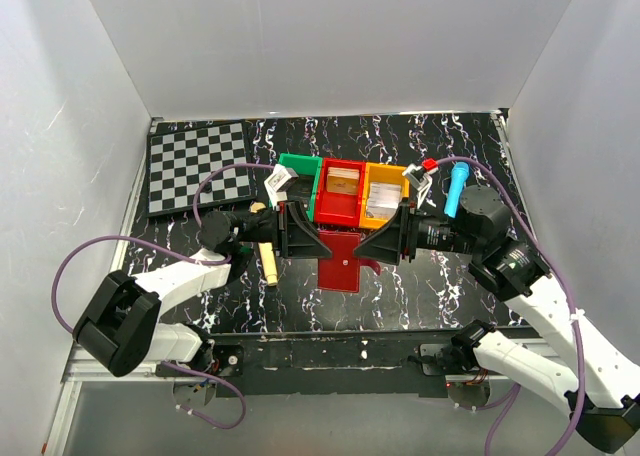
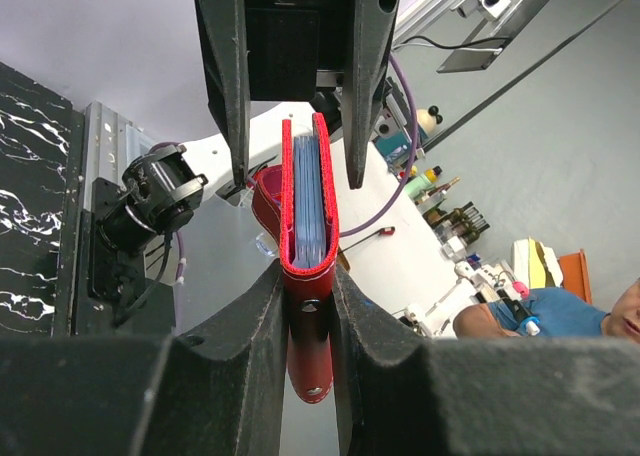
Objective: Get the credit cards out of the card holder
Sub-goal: Open the card holder.
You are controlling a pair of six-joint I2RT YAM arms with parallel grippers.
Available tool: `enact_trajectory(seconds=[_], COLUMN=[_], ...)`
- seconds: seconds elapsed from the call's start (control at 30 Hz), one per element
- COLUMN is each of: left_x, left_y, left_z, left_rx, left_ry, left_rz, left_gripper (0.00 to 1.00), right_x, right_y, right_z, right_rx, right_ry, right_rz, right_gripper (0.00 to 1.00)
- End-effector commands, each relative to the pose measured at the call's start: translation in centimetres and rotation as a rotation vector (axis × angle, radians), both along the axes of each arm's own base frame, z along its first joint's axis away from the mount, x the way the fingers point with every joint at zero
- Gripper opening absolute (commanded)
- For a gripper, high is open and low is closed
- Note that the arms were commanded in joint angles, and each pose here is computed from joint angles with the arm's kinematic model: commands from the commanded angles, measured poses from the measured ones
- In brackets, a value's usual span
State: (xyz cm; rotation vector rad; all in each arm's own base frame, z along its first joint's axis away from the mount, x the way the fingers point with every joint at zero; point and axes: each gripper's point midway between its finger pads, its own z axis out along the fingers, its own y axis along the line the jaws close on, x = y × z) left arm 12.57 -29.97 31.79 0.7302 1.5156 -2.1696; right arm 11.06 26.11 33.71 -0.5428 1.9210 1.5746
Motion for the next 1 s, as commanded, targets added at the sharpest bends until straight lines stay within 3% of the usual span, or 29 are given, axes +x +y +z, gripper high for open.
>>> enact_trajectory(seconds=[0.0,0.23,0.63,0.97], left_x=[-2.1,-2.2,-2.1,-2.1], left_y=[1.5,1.6,1.5,1.5], left_z=[3.7,3.8,3.5,3.7], left_rx=[-0.182,-0.186,-0.183,-0.190], left_ry=[-0.223,-0.224,-0.215,-0.220], left_rz=[0.006,0.004,0.007,0.009], left_gripper=[0.00,0.00,0.00,0.00], right_x=[-0.1,0.3,0.9,1.5], right_y=[0.0,-0.4,-1.4,-1.3], right_z=[1.5,1.4,1.1,0.1], right_rx=[0.066,0.102,0.120,0.105], right_ry=[-0.033,-0.017,-0.005,0.022], right_rz=[0.016,0.004,-0.037,-0.051], right_gripper=[0.59,0.57,0.62,0.57])
